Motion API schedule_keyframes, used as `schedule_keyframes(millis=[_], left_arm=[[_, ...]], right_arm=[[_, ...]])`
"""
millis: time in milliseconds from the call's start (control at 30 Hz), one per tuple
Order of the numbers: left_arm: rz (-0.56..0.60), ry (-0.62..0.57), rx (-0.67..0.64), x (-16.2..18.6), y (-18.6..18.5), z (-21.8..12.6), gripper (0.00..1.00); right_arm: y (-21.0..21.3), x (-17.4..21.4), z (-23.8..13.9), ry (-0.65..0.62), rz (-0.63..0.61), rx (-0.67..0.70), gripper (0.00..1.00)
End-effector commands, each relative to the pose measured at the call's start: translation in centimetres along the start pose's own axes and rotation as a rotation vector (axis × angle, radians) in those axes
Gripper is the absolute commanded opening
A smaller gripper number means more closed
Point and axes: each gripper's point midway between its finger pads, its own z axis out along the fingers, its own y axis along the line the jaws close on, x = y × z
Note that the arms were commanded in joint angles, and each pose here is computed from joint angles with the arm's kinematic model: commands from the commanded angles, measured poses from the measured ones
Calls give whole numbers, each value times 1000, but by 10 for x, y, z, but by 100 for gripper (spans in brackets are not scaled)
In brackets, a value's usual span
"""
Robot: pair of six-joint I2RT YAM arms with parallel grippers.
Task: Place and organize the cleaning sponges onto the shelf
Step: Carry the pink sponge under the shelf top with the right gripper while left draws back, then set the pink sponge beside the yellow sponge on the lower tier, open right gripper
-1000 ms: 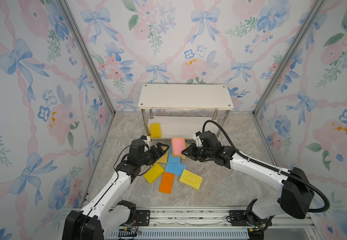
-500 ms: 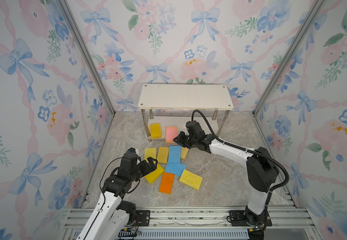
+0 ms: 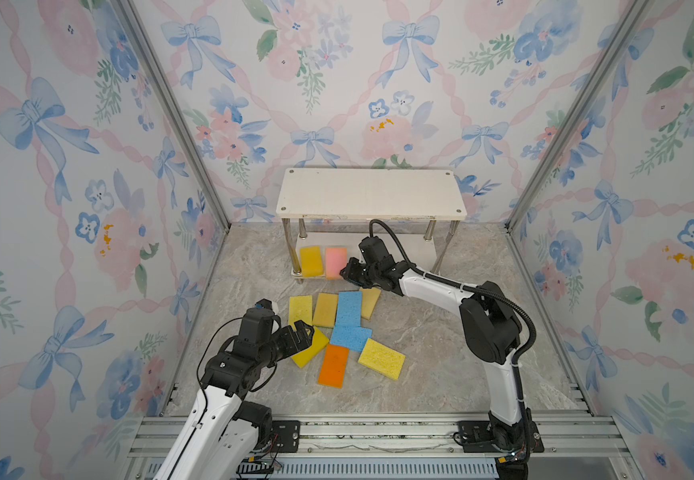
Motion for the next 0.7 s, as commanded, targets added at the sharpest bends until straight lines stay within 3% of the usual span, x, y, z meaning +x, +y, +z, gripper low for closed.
schedule_keyframes(millis=[0, 333, 467, 667], left_arm=[[31, -4, -5, -4, -3, -5, 98], [29, -2, -21, -6, 1, -3, 98], [18, 1, -28, -5, 4, -2, 98], [6, 7, -34, -3, 7, 0, 98]], right_arm=[[-3, -15, 6, -21, -20, 17, 15], [-11, -20, 12, 0, -28, 57, 17], [-15, -19, 13, 11, -20, 54, 32], [-10, -17, 21, 41, -13, 9, 45]])
